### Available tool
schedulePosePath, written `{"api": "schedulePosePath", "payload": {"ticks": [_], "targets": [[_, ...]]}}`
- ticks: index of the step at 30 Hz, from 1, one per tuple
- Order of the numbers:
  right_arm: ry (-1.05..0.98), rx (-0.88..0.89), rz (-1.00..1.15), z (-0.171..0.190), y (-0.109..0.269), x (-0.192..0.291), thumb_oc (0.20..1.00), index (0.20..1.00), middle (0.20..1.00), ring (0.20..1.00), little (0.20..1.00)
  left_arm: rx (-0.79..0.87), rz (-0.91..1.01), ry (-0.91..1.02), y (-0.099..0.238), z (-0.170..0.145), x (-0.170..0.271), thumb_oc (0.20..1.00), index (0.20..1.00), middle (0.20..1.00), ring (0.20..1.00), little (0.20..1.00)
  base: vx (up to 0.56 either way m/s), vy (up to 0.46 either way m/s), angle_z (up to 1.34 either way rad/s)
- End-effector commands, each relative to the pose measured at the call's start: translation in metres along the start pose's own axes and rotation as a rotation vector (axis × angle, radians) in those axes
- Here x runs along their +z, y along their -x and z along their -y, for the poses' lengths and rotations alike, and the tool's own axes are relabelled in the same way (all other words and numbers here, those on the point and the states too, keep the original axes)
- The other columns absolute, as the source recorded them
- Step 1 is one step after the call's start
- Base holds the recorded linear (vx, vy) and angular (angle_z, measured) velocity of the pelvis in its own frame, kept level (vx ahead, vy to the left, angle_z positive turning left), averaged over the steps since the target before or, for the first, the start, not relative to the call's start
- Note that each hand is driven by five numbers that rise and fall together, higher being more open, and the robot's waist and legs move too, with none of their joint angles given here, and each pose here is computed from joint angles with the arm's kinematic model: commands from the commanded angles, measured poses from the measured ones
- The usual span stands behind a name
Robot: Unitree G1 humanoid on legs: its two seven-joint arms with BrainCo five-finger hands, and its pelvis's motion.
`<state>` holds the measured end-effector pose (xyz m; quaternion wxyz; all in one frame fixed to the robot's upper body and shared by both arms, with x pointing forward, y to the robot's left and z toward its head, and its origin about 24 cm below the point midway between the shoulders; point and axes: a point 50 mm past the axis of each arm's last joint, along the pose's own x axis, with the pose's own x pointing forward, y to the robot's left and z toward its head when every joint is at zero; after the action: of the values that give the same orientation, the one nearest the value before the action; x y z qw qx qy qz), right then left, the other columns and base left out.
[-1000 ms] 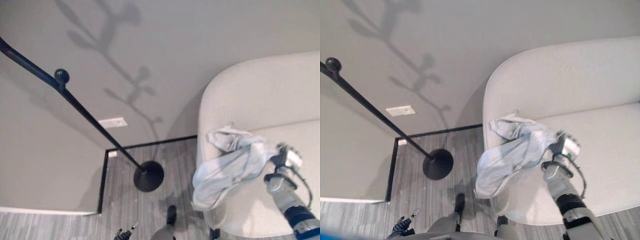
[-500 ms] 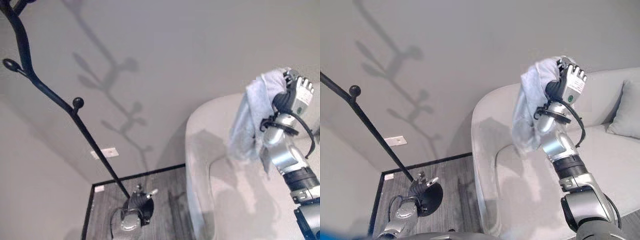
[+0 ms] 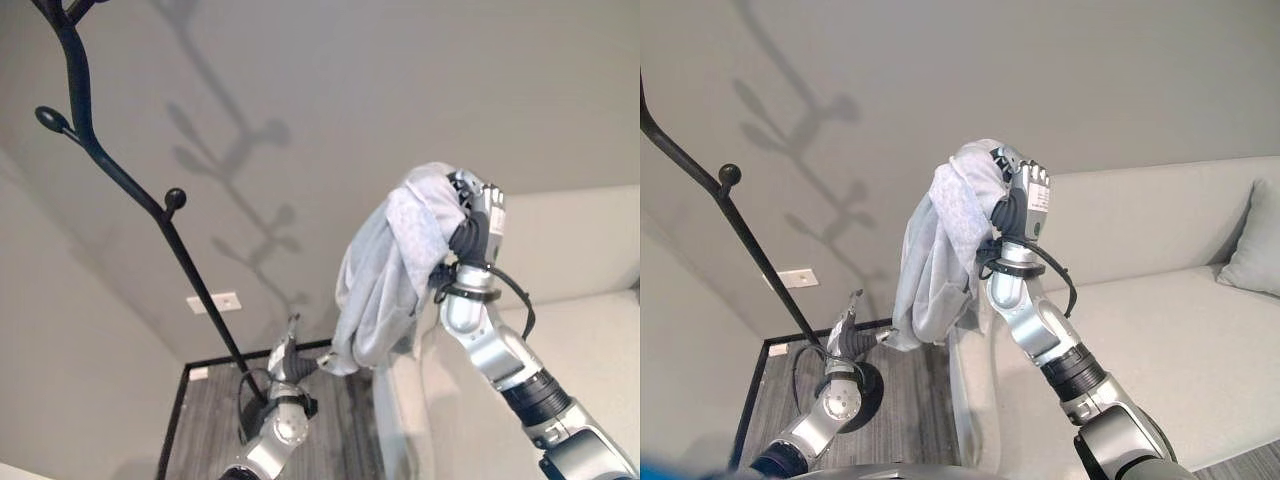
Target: Hang the clothes on the sofa on the clothes rack.
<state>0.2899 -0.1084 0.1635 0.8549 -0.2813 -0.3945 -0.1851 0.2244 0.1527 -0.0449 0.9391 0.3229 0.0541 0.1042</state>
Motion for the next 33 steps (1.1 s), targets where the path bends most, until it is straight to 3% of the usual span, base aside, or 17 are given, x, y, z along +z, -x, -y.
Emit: {"api": "schedulePosePath", "payload": {"ticks": [1, 9, 16, 17, 18, 21, 25, 33], "targets": [[-0.179, -0.072, 0.153, 0.003, -0.026, 0.042, 0.2, 0.2, 0.2, 0.2, 0.2, 0.089, 0.194, -0.01, -0.028, -0.009, 0.036, 1.0, 1.0, 1.0, 1.0, 1.0, 0.0, 0.0, 0.0], [-0.38, 0.021, 0.29, -0.025, -0.033, 0.097, 0.2, 0.2, 0.2, 0.2, 0.2, -0.022, 0.491, -0.11, -0.034, 0.034, 0.1, 1.0, 1.0, 1.0, 1.0, 1.0, -0.02, 0.008, -0.03], [-0.445, 0.041, 0.295, -0.031, -0.038, 0.112, 0.2, 0.2, 0.2, 0.2, 0.2, -0.258, 0.437, 0.02, -0.015, 0.074, 0.117, 1.0, 1.0, 1.0, 1.0, 1.0, -0.01, -0.001, -0.03], [-0.448, 0.043, 0.294, -0.032, -0.038, 0.113, 0.2, 0.2, 0.2, 0.2, 0.2, -0.303, 0.41, 0.046, -0.012, 0.08, 0.118, 0.815, 0.815, 0.815, 0.815, 0.815, 0.0, 0.0, 0.0], [-0.446, 0.045, 0.289, -0.033, -0.039, 0.114, 0.2, 0.2, 0.2, 0.2, 0.2, -0.353, 0.374, 0.067, -0.008, 0.086, 0.117, 0.2, 0.2, 0.2, 0.2, 0.2, -0.02, -0.003, -0.03], [-0.419, 0.049, 0.269, -0.032, -0.04, 0.109, 0.2, 0.2, 0.2, 0.2, 0.2, -0.426, 0.305, 0.131, -0.004, 0.092, 0.116, 0.2, 0.2, 0.2, 0.2, 0.2, 0.0, 0.002, -0.06], [-0.36, 0.024, 0.247, -0.026, -0.043, 0.098, 0.2, 0.2, 0.2, 0.2, 0.2, -0.37, 0.241, 0.197, -0.013, 0.08, 0.11, 0.2, 0.2, 0.2, 0.2, 0.2, -0.01, -0.002, -0.03], [-0.228, -0.05, 0.266, 0.008, -0.04, 0.071, 0.2, 0.2, 0.2, 0.2, 0.2, -0.07, 0.348, 0.149, -0.042, 0.006, 0.098, 0.2, 0.2, 0.2, 0.2, 0.2, 0.01, 0.001, 0.03]]}}
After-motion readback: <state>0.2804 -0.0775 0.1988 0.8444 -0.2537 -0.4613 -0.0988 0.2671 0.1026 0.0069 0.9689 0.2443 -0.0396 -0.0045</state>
